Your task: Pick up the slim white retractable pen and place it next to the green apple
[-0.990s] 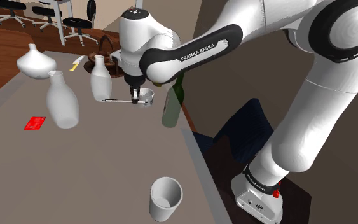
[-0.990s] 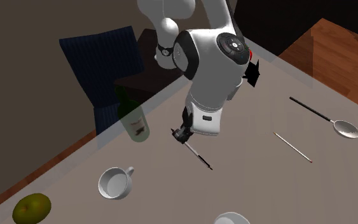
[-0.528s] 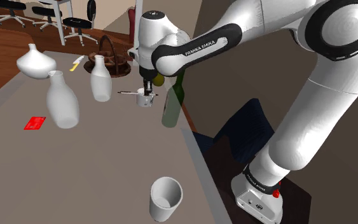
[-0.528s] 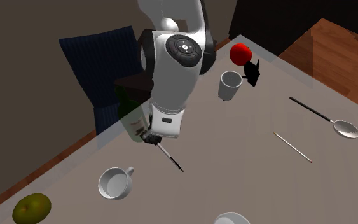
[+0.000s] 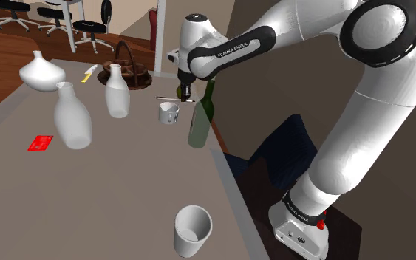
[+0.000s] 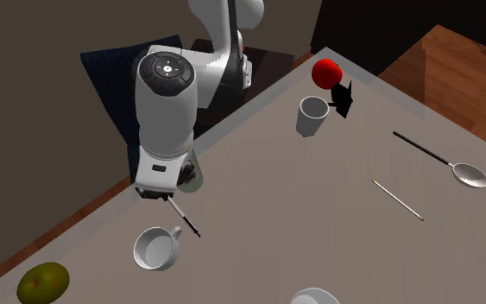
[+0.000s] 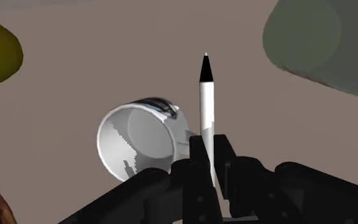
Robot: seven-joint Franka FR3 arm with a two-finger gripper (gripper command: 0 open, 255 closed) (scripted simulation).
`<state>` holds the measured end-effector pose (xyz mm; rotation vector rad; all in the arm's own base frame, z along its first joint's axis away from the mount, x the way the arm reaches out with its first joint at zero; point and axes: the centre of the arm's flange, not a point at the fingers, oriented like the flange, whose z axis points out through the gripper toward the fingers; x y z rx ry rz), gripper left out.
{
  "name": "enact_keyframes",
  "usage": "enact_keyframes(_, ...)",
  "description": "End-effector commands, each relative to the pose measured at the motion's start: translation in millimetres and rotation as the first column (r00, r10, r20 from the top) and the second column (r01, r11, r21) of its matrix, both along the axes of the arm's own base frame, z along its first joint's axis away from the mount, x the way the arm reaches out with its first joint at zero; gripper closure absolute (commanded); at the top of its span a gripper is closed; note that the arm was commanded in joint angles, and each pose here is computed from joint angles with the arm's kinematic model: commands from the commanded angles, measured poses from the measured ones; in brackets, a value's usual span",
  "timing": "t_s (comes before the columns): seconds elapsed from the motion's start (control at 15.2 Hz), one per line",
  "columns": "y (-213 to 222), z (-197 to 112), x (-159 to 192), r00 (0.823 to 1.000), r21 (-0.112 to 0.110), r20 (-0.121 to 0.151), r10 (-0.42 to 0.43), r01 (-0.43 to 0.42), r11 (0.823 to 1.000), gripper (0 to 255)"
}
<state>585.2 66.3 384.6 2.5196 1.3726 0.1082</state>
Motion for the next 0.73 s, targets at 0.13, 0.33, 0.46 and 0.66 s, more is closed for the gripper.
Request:
enact_keyframes(0.13,-49.2,0.2,15.7,1.0,0.0,0.0,0.002,-0.002,1.0,255)
enact_keyframes(0.33,-86.8,0.3,28.1,1.0,0.0,0.0,0.002,-0.002,1.0,255)
enact_keyframes(0.46,-111.9,0.3,36.3,1.0,0.0,0.0,0.002,-0.002,1.0,255)
enact_keyframes(0.66,-149.5,0.4,48.7,1.0,0.0,0.0,0.002,-0.002,1.0,255)
